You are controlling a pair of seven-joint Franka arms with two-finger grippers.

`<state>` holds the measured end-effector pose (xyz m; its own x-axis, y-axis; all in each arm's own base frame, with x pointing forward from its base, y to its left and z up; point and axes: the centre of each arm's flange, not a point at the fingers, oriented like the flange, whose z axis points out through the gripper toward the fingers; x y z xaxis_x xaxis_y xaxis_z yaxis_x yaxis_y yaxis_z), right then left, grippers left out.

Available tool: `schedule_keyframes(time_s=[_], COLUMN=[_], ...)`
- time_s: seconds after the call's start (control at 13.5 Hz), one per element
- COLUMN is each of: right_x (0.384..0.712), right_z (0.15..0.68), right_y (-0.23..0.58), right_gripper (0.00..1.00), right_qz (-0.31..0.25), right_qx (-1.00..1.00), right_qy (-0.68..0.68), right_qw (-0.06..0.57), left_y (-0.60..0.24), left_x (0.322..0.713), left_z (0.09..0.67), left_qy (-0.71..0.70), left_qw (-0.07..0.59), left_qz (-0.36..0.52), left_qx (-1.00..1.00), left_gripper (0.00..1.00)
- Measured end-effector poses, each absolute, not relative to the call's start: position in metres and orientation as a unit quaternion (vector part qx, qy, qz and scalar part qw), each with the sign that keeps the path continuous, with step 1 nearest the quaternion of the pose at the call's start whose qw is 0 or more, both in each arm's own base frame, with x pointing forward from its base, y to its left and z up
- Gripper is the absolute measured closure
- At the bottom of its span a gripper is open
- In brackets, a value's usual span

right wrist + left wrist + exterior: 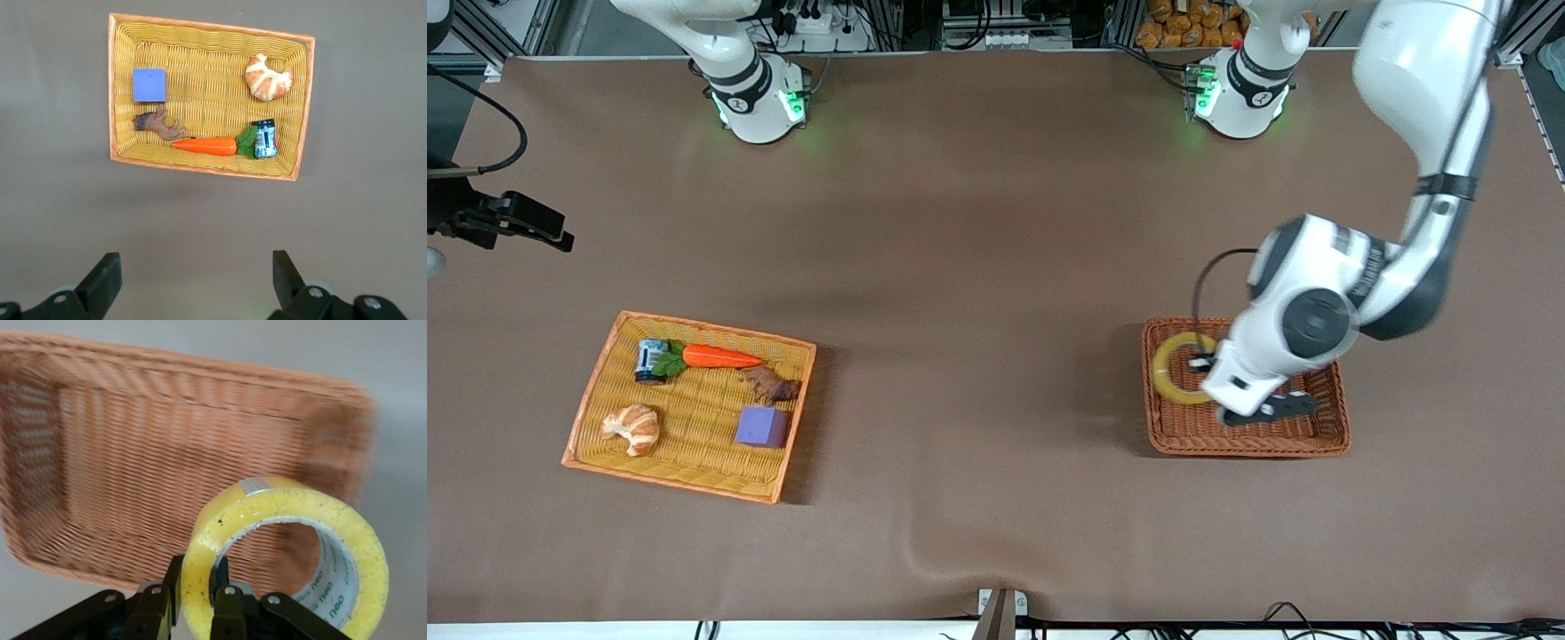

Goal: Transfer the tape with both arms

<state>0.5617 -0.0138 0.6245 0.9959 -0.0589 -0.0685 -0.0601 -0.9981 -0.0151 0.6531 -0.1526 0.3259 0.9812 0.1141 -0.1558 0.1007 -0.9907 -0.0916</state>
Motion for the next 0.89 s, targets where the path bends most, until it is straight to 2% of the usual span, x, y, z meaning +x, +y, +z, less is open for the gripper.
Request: schedule_keyframes(time_s=[0.22,0.37,0.45,0.67,0.89], right_x=[0.562,0.562,0.562,0.563,0.564], right_z=[0.623,0.623,0.622,0.619,0.614], right_y=[-0.014,-0.014,-0.014,-0.014,-0.014], right_gripper=[0.0,0.0,0.0,0.0,0.0], right_qz=[0.036,0.036,0.036,0.035,0.031], right_qx=[-0.999,-0.999,-0.999,-0.999,-0.999], right_qy=[0.031,0.031,0.031,0.031,0.031], right_qw=[0.009,0.009,0.009,0.009,0.009], left_y=[-0.085,-0.085,-0.087,-0.092,-0.131], left_x=[0.661,0.656,0.654,0.653,0.642], left_z=[0.297,0.265,0.25,0.255,0.364], left_qy=[-0.033,-0.031,-0.028,-0.001,0.034], left_qw=[0.025,0.014,0.008,-0.001,0.017], left_qz=[0.093,0.093,0.091,0.087,0.067], left_qx=[-0.995,-0.995,-0.995,-0.996,-0.997], left_gripper=[0.78,0.78,0.74,0.42,0.11])
